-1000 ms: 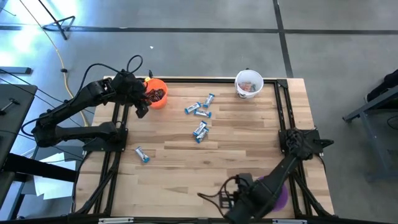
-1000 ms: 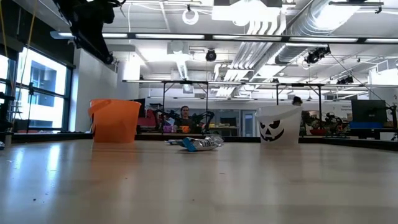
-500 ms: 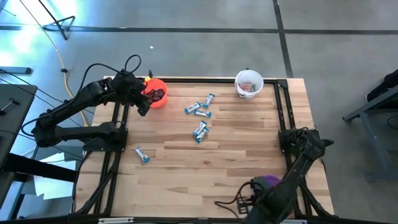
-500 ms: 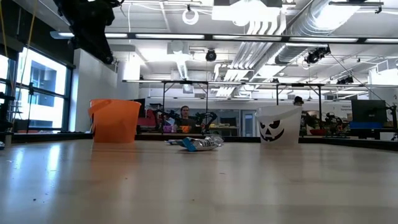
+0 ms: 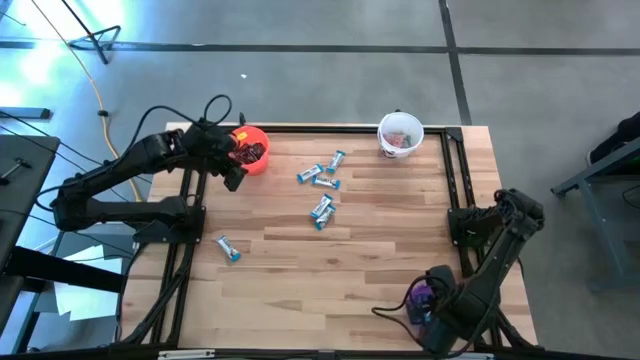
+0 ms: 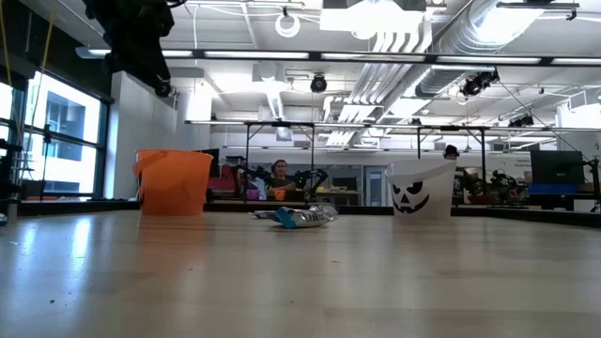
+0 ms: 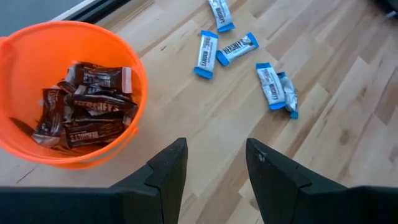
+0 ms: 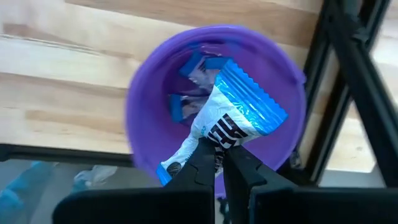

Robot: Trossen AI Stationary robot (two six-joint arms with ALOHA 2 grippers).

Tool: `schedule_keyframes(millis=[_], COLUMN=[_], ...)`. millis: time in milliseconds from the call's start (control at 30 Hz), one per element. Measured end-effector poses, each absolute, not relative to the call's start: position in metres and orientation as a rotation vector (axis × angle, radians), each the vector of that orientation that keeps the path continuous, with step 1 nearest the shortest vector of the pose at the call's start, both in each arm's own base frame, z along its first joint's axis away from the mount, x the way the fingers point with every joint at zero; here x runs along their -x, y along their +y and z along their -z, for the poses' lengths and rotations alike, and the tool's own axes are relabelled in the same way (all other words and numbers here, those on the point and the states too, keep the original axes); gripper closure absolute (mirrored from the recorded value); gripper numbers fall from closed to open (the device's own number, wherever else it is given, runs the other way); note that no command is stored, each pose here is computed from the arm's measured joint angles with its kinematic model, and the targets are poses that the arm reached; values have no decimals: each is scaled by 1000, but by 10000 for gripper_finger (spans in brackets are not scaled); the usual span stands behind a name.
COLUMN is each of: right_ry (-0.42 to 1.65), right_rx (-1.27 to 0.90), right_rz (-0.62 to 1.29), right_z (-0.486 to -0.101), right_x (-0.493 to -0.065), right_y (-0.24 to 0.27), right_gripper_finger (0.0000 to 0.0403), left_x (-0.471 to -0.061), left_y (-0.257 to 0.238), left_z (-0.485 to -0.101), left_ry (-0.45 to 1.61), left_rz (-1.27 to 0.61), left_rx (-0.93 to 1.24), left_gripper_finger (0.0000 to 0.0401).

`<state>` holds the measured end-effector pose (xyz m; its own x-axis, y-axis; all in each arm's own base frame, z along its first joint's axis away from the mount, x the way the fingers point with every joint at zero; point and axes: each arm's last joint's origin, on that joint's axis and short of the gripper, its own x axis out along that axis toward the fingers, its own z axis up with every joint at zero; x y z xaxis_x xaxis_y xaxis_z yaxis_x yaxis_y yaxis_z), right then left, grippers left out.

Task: Sort candy
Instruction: Put the white chocolate into the violet bucket

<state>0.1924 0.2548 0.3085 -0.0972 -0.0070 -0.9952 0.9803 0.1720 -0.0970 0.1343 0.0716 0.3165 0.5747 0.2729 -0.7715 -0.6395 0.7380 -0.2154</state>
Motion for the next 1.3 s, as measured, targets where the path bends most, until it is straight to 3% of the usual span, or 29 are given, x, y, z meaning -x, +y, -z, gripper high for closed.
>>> schedule_keyframes(millis=[467, 933, 1133, 1300], right_ry=[1414, 1441, 1473, 1313], right_rx=[-951, -999, -1097, -1150], right_rz=[1189, 1137, 1113, 1024], right_z=[-286, -286, -295, -324], right_x=[-178, -181, -185, -193], right_y=[258, 263, 265, 253], right_gripper_finger=[395, 251, 239, 238], left_x=[-139, -141, -141, -141], left_y=[64, 60, 60, 60], left_z=[-317, -317, -317, -317], left_ry=[776, 781, 782, 784], left_rz=[-554, -548, -547, -544], left_rx=[529, 508, 505, 498], left_gripper_finger=[249, 249, 249, 249])
